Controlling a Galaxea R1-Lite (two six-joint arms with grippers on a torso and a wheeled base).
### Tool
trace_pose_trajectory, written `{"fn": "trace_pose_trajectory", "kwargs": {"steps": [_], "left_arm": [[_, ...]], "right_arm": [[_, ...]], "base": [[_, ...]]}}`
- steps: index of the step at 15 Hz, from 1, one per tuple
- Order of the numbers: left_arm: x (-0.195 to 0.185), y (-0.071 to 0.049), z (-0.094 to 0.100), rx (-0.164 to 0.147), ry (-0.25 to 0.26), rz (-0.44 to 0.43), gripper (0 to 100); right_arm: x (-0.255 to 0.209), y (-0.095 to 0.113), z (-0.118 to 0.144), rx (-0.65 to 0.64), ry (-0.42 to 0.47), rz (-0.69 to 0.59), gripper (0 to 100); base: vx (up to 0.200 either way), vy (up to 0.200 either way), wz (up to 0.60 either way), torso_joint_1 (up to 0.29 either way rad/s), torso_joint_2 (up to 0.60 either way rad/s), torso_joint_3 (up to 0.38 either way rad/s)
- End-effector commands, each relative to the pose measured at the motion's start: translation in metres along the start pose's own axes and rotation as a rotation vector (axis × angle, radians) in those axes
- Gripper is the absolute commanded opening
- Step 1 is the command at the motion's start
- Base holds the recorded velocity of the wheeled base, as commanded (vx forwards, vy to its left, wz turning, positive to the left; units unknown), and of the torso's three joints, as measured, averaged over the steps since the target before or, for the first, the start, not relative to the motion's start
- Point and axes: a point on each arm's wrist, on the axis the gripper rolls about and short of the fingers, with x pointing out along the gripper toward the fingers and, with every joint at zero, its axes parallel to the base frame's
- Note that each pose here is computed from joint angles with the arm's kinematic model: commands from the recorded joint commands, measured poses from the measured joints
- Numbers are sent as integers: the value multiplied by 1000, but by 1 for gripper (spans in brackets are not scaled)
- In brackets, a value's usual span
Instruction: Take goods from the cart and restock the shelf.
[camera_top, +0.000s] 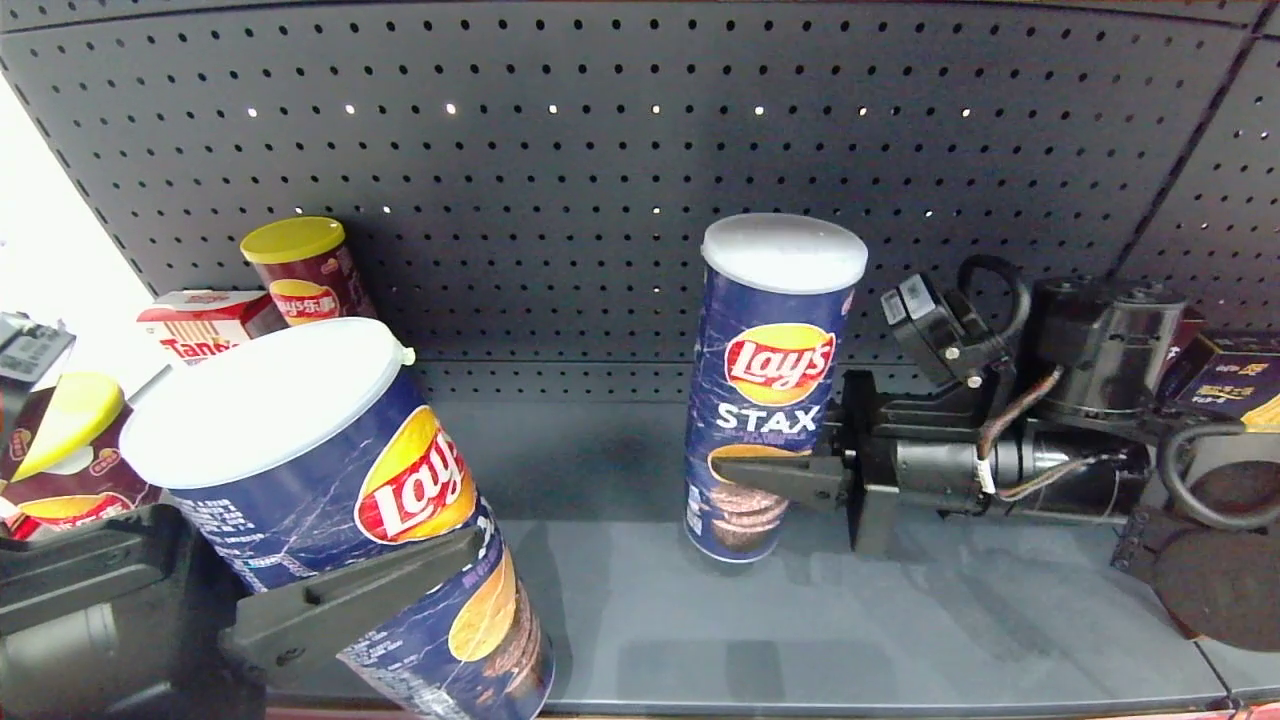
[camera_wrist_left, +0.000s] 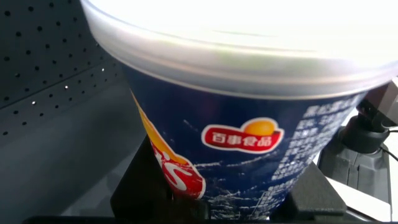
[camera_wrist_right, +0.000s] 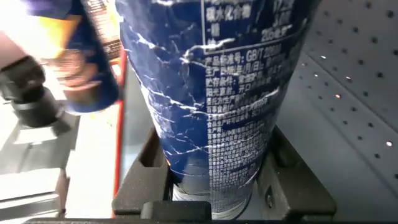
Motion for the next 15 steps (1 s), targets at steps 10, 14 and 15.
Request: {"fn": "trace_pose_trajectory", "kwargs": {"steps": [10,14,15], "left_arm": [[0,0,-2,-4,8,2,0],[0,0,-2,-5,10,0,0],[0,0,-2,-5,10,0,0]], "right_arm": [[-11,36,-42,35,46,7,0],[-8,36,-53,50,73,13,0],[-8,37,-54,51,74,15,0]], "base": [[0,0,0,0,0,0],[0,0,0,0,0,0],[0,0,0,0,0,0]]}}
